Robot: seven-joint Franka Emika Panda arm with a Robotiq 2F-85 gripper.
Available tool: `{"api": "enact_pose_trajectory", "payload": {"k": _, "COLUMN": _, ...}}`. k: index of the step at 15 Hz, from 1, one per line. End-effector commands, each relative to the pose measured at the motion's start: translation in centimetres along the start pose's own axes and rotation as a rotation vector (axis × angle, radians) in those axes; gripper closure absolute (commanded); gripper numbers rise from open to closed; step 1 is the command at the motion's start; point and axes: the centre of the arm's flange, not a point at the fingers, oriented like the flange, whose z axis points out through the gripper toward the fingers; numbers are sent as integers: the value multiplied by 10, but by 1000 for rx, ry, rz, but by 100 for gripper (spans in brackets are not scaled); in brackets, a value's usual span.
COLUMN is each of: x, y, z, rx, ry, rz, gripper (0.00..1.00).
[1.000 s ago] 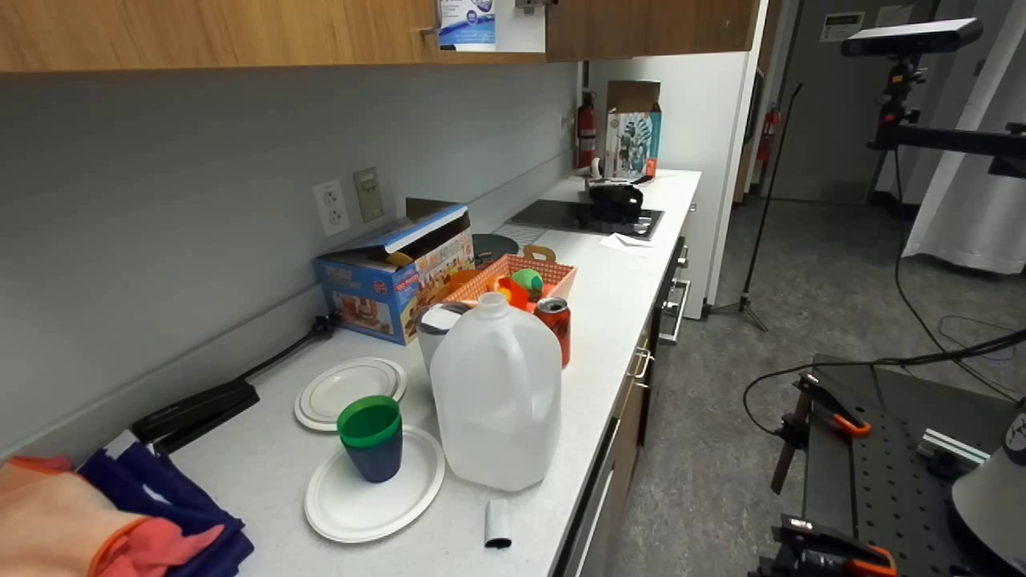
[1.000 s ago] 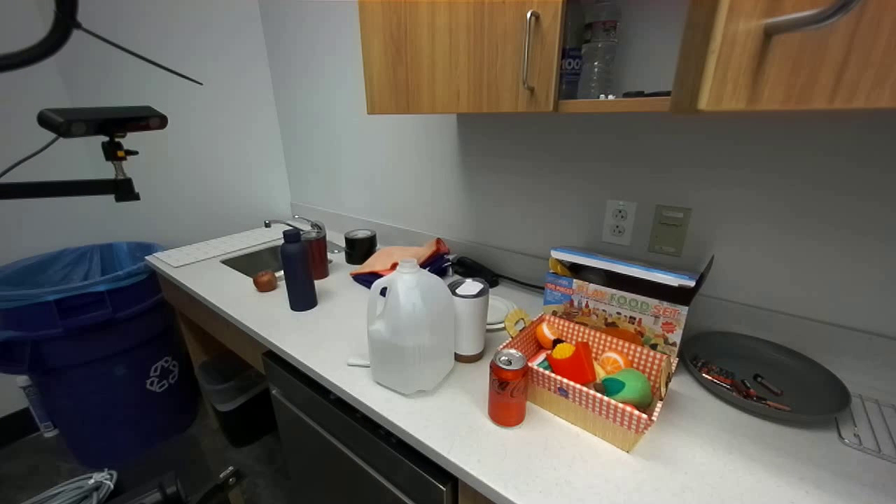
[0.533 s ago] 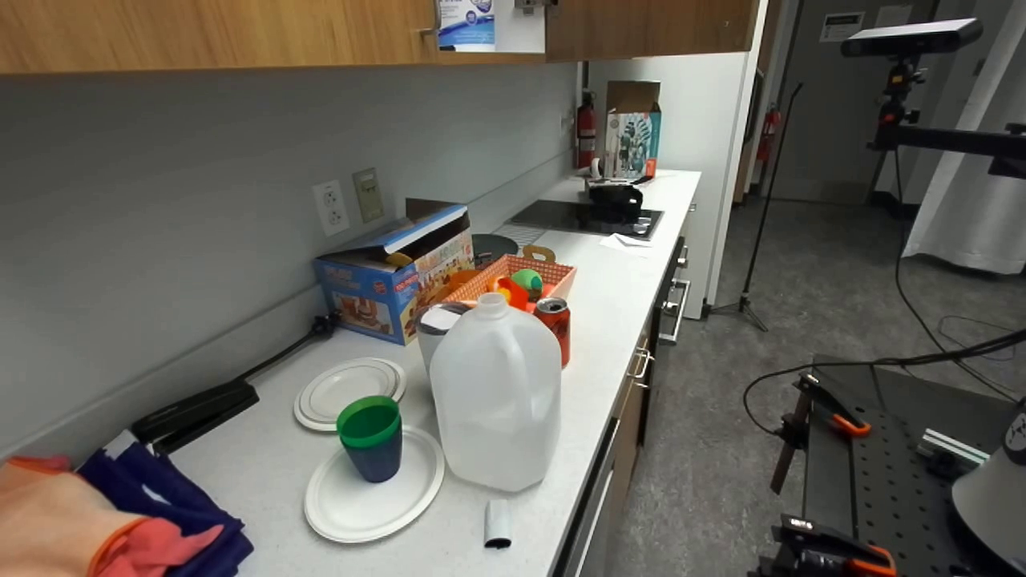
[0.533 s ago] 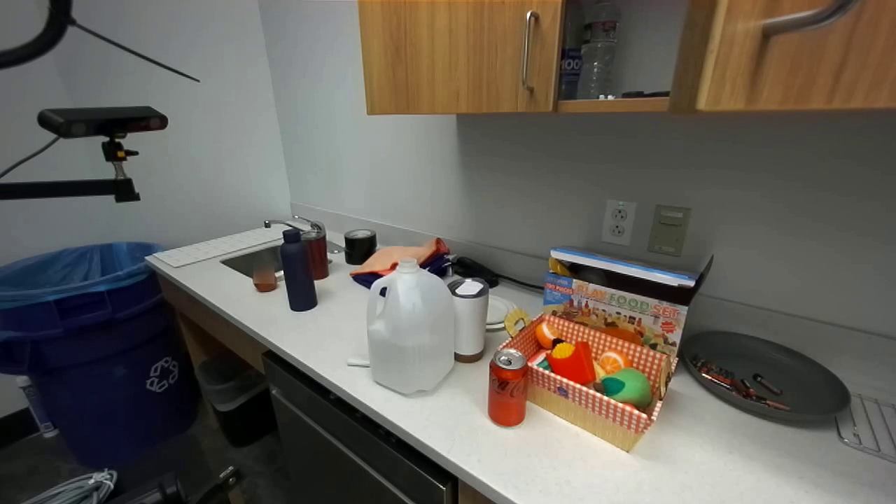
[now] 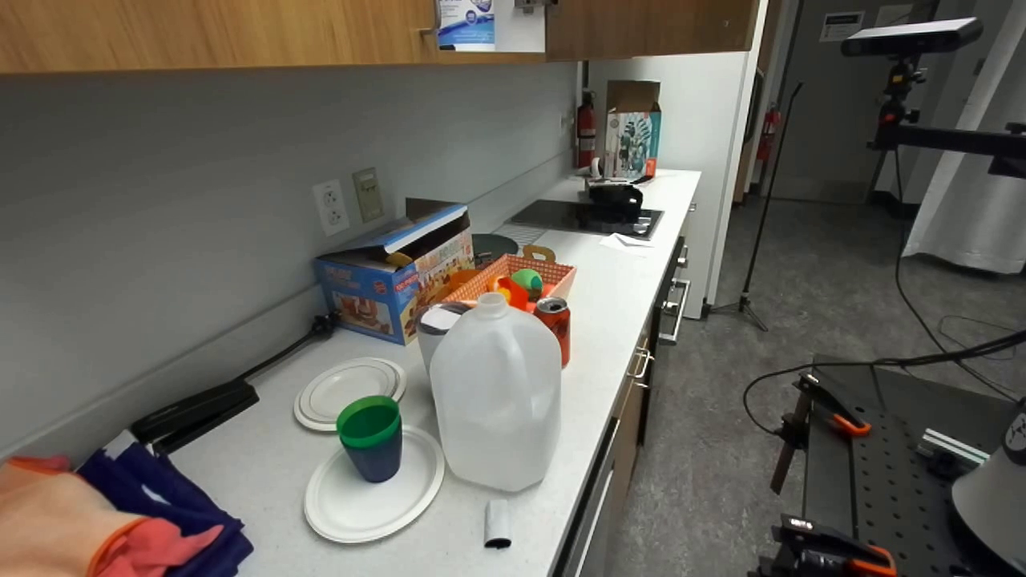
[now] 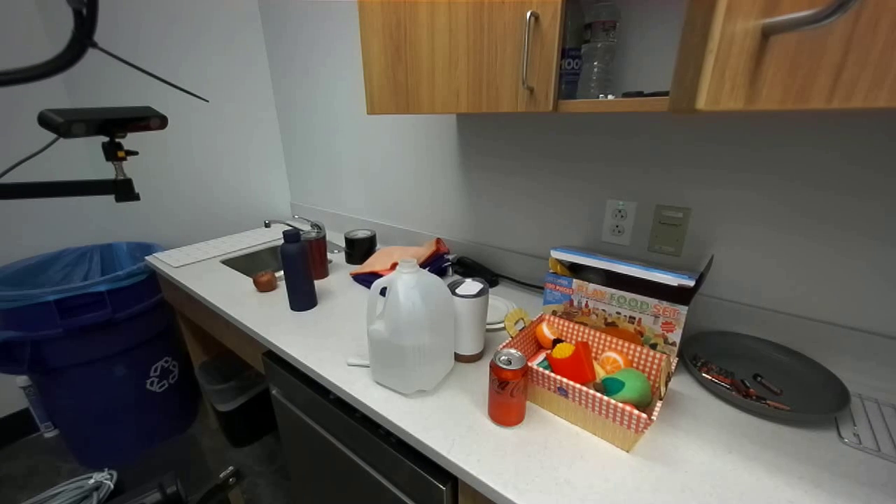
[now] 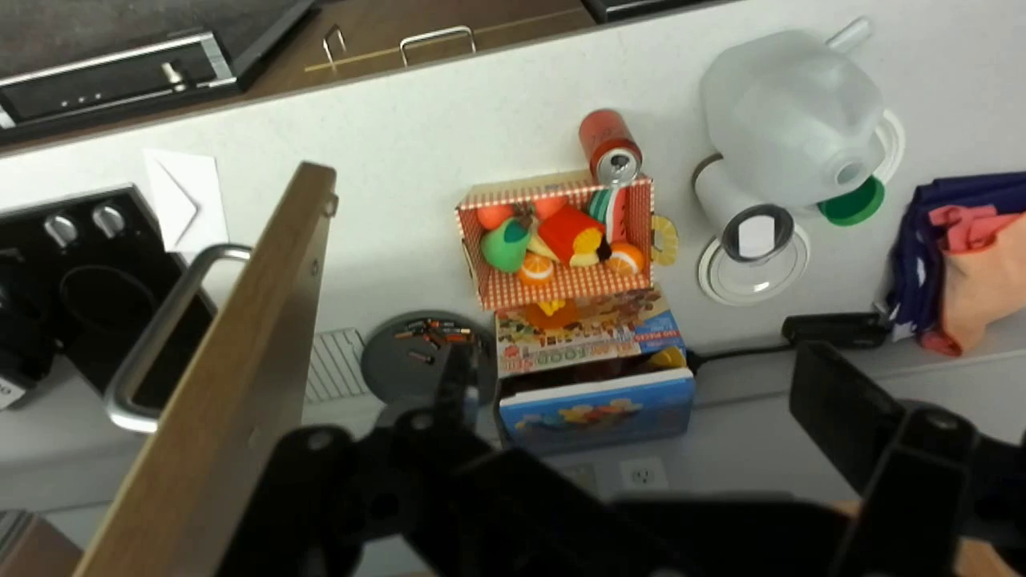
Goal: Open the upper cabinet door on the right
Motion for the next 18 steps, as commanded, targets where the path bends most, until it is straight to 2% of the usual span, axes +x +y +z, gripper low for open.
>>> {"api": "enact_pose_trajectory", "payload": {"k": 1, "x": 8, "y": -15, "z": -9, "rx": -29, "ry": 133, "rz": 12, "gripper": 0}}
{"api": "enact_pose_trajectory", "payload": {"k": 8, "x": 3, "y": -35, "z": -36, "rx": -113, "ry": 354, "rz": 80, "gripper": 0}}
{"api": "enact_pose_trajectory", "payload": {"k": 10, "x": 0, "y": -40, "z": -41, "rx": -122, "ry": 395, "rz": 91, "gripper": 0}}
{"api": "enact_pose_trajectory", "payload": {"k": 13, "x": -6, "y": -46, "z": -45, "rx": -127, "ry": 412, "rz": 115, "gripper": 0}}
{"api": "enact_pose_trajectory", "payload": {"k": 14, "x": 8, "y": -40, "z": -47, "rx": -107, "ry": 380, "rz": 92, "gripper": 0}}
{"api": "enact_pose_trajectory", "payload": {"k": 18, "x": 3, "y": -43, "z": -47, "rx": -109, "ry": 386, "rz": 101, "gripper": 0}}
